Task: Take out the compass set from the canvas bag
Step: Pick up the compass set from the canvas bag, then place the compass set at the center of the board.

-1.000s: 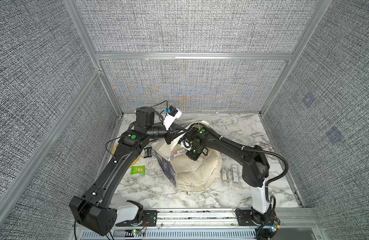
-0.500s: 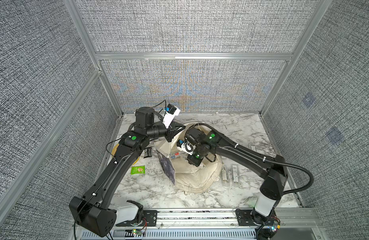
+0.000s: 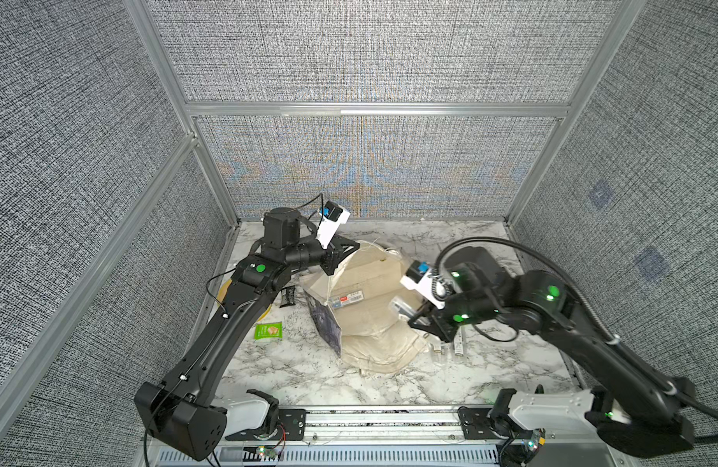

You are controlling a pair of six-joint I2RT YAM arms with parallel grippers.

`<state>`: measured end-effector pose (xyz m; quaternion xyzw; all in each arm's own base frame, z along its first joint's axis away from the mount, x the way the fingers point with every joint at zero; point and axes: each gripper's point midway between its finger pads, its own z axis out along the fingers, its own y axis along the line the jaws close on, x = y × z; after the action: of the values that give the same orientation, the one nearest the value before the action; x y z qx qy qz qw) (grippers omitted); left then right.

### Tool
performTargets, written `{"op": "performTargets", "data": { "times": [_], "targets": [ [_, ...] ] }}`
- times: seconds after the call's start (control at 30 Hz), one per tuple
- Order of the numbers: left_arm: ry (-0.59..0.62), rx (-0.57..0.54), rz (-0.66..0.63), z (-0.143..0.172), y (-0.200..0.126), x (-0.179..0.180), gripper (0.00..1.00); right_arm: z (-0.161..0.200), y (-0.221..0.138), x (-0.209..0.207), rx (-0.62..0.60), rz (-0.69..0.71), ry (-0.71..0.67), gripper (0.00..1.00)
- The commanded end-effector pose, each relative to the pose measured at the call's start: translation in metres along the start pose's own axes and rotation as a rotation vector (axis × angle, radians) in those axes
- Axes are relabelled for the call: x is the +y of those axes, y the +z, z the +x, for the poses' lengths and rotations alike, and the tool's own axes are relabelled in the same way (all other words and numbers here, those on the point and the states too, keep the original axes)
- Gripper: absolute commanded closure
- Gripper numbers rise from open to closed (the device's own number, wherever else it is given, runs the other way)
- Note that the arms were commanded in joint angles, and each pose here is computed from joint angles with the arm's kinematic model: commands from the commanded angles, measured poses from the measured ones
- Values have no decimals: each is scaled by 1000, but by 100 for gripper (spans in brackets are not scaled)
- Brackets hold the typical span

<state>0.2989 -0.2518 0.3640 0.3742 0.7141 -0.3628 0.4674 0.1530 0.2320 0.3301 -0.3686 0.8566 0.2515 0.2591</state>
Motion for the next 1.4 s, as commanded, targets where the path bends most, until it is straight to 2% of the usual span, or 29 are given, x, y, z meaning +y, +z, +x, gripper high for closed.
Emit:
{"op": "performTargets", "data": {
  "times": [0.0, 0.13, 0.27, 0.37, 0.57, 0.67, 0.83, 1.03, 1.27, 1.37],
  "targets": [
    [20, -30, 14, -9, -2, -3, 100, 18, -18, -49, -26, 179, 212, 92],
    [27, -35, 9, -10, -5, -5, 100, 58, -38, -126, -96, 490, 516, 99],
    [31, -40, 22, -11, -6, -8, 100, 109, -17, -179, -87, 661, 750, 100],
    [29, -37, 34, -11, -7, -10, 100, 139, 19, -207, -61, 669, 854, 100],
    [40, -46, 28, -12, -10, -12, 100, 207, 75, -239, 178, 695, 979, 100],
    [39, -47, 33, -13, -10, -13, 100, 228, 99, -239, 187, 606, 1086, 100],
    [39, -46, 42, -13, -10, -15, 100, 247, 100, -244, 166, 647, 1117, 99],
    [38, -47, 43, -13, -10, -15, 100, 255, 96, -256, 146, 706, 1128, 91],
    [38, -48, 43, -13, -11, -15, 100, 257, 97, -263, 133, 695, 1166, 70],
    [38, -49, 43, -13, -11, -15, 100, 259, 95, -263, 133, 690, 1185, 64]
  ]
}}
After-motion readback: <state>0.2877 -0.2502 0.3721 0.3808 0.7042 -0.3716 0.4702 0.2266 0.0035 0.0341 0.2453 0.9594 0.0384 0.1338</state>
